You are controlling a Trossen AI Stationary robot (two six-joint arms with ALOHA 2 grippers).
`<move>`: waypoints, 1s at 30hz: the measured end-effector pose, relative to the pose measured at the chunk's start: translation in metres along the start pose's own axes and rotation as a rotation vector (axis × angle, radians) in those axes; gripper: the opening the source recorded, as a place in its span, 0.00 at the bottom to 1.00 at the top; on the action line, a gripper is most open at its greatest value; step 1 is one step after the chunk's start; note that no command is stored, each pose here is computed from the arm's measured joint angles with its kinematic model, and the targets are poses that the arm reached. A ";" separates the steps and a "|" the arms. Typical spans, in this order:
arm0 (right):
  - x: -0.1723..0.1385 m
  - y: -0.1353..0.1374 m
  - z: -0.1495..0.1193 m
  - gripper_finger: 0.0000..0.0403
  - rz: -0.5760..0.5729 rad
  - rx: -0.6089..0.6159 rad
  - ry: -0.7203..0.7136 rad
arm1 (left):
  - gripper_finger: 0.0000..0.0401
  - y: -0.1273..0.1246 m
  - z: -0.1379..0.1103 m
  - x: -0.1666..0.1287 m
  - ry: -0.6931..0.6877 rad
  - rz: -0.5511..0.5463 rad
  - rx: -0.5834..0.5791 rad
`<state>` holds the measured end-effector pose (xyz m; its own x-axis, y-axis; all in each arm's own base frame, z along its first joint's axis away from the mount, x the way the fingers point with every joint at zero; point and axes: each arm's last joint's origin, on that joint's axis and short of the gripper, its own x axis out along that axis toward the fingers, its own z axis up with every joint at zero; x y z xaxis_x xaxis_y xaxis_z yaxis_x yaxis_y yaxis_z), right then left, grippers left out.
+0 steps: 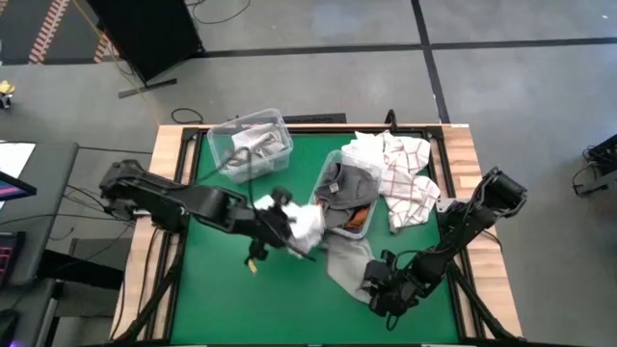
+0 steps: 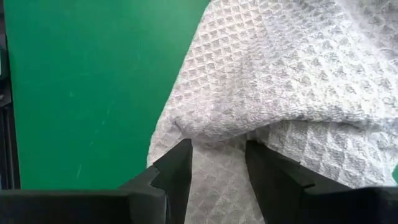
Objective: Sort towels by color in basket
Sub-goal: Put the bottom white towel into the left transparent bin
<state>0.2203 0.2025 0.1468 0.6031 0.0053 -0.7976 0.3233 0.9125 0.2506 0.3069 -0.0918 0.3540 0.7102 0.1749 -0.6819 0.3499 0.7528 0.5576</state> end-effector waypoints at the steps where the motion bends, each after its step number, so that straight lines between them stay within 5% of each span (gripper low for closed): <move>1: 0.000 0.000 0.000 0.46 0.000 -0.001 0.001 | 0.02 0.004 -0.004 -0.007 0.018 0.032 -0.013; 15: 0.000 0.000 0.000 0.46 0.004 0.000 -0.002 | 0.02 0.074 -0.070 -0.069 0.262 0.479 -0.202; 24: 0.000 0.001 0.000 0.46 0.003 0.002 -0.014 | 0.02 0.120 -0.114 -0.060 0.457 0.558 -0.275; 30: 0.000 0.001 0.001 0.46 0.004 0.004 -0.015 | 0.02 0.142 -0.147 -0.050 0.463 0.519 -0.361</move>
<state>0.2209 0.2031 0.1475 0.6154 0.0032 -0.7882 0.3232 0.9110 0.2560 0.2314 0.0992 0.3978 0.3736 0.7478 -0.5488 -0.2340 0.6485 0.7244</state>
